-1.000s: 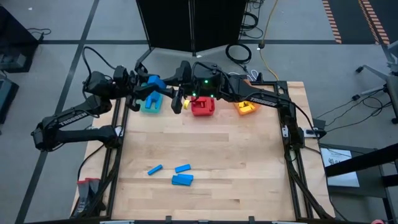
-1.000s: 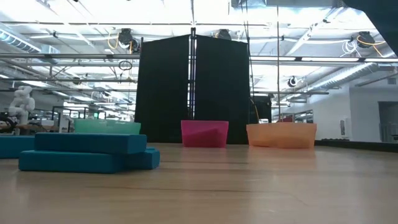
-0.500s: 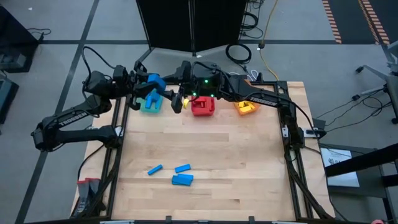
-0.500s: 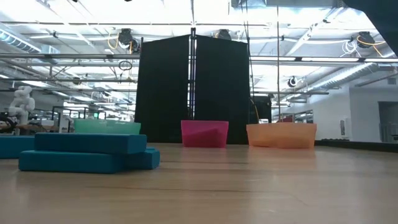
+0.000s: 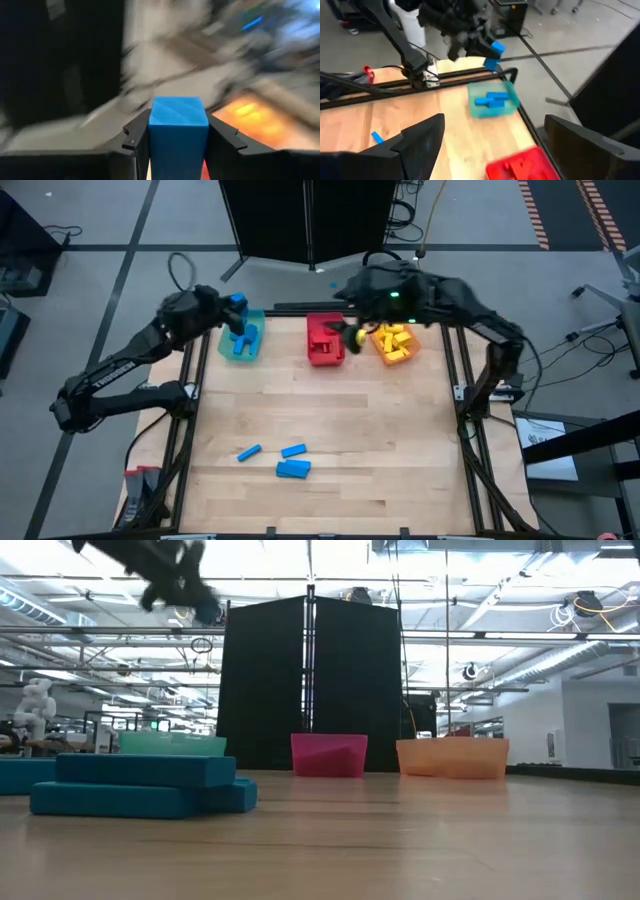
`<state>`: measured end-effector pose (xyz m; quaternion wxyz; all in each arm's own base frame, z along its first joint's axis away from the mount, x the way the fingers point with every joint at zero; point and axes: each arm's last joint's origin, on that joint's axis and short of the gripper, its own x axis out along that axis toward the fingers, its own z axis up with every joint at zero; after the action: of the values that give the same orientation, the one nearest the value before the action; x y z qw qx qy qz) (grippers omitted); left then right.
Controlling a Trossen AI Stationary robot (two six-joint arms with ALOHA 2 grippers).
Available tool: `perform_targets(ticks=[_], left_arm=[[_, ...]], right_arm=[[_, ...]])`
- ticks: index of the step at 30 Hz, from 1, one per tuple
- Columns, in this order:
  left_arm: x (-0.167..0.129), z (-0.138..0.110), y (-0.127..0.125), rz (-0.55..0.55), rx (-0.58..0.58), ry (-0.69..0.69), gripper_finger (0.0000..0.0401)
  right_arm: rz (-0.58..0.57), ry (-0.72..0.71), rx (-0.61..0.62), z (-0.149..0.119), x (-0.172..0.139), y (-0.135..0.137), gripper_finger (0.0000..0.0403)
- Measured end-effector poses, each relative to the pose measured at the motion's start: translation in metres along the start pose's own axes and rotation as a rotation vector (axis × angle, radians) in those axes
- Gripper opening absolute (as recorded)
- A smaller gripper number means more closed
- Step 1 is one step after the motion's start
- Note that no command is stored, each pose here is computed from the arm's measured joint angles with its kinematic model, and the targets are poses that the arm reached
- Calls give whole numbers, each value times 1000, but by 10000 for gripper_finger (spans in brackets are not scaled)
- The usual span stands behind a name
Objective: Sort blocks
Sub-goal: Put the blue block into the blue bin
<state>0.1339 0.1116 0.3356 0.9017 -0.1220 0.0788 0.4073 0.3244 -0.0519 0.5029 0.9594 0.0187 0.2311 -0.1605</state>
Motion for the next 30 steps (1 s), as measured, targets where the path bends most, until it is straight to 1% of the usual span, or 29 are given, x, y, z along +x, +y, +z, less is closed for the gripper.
perform_targets(ticks=[2,5,8,10,15,17,19,22,26,30], left_arm=[[8,-12,7,114,-13,113,139],[22,-27,15,240,-45,251,139],[37,-43,22,381,-58,369,139],[47,-54,26,437,-73,460,139],[68,-78,28,493,-67,631,139],[74,-87,26,499,-50,680,139],[78,-99,26,514,-58,717,139],[80,-121,29,545,-72,777,139],[76,-148,33,561,-54,857,139],[75,-155,34,557,-56,852,139]], right_arm=[[-23,11,30,-2,-19,-4,337],[-35,17,89,-4,-42,-9,336],[-28,29,140,-7,-57,-9,336],[-16,45,147,-9,-61,-6,336],[11,94,122,-14,-67,2,336],[15,129,112,-18,-68,5,336],[15,161,109,-21,-68,6,336],[13,201,117,-25,-69,9,336],[19,217,121,-27,-70,12,336],[21,217,119,-27,-70,12,336]])
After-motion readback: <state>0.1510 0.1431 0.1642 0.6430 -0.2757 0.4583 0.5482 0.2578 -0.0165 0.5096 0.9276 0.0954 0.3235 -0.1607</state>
